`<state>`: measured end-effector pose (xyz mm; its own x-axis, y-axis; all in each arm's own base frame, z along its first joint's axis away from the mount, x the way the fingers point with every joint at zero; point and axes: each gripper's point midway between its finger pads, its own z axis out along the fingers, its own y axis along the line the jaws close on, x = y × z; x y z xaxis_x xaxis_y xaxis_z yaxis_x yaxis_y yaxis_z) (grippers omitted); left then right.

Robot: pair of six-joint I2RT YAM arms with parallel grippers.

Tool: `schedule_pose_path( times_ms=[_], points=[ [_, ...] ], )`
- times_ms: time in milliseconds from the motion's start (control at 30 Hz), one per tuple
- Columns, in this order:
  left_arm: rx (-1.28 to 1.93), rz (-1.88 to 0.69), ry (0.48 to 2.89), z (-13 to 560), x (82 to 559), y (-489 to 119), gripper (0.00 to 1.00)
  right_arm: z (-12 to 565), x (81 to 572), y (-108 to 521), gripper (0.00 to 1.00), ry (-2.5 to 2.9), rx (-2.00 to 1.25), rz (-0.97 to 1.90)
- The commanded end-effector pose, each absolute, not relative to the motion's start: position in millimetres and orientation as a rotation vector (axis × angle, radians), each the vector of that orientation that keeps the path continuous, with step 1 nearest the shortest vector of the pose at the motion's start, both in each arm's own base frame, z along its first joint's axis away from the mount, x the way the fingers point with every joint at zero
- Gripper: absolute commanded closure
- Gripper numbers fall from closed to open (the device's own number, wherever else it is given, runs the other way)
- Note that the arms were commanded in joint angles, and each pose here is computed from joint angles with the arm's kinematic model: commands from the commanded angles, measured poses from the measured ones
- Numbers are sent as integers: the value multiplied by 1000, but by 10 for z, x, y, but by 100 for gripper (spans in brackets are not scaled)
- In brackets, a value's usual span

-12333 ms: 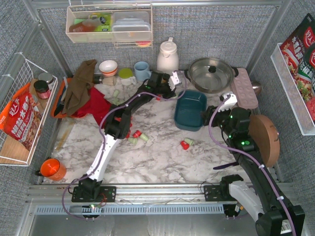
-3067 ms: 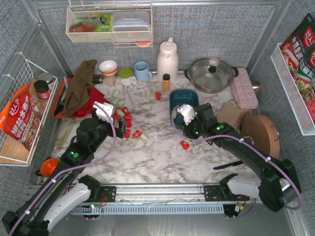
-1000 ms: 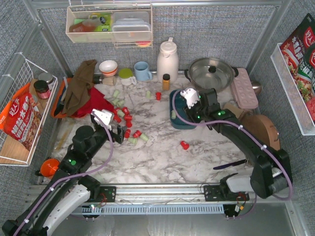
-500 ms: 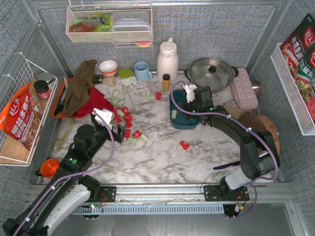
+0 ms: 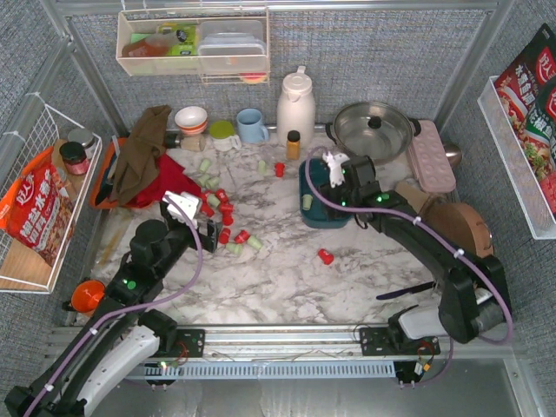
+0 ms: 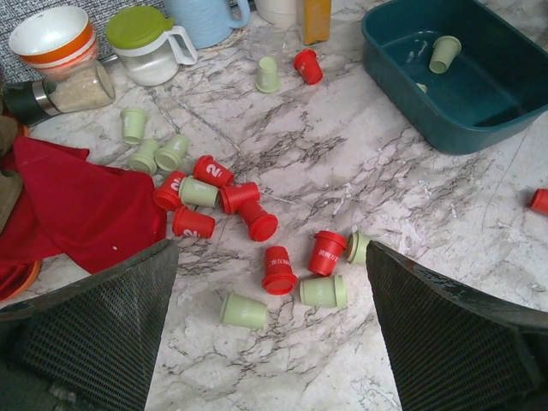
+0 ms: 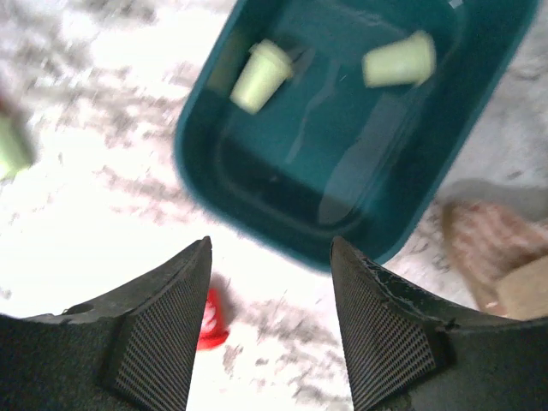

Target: Mix the coffee capsules in the storage basket

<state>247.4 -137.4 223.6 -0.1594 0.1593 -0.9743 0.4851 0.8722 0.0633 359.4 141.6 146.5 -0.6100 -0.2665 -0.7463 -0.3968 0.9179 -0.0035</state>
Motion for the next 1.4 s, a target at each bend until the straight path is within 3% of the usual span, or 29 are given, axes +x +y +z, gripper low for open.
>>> schedule_pose_path(
  times_ms=[0,200,767,1100,1367],
  points=[
    [490,-296,1713,2283,2509,-1362,1,1263,3071,1468,38,2367,-562,215],
    [488,-290,1724,2267,2529,-1347,1,1102,2743,1592,38,2389,-582,243],
    [479,-276,1731,2247,2543,-1312,1,300,2579,1818,45,2627,-714,120],
    [486,-279,1731,2239,2536,-1316,1,195,2575,1845,73,2699,-750,95],
    [490,-286,1730,2240,2536,-1325,1,541,2633,1938,78,2621,-734,168]
  ],
)
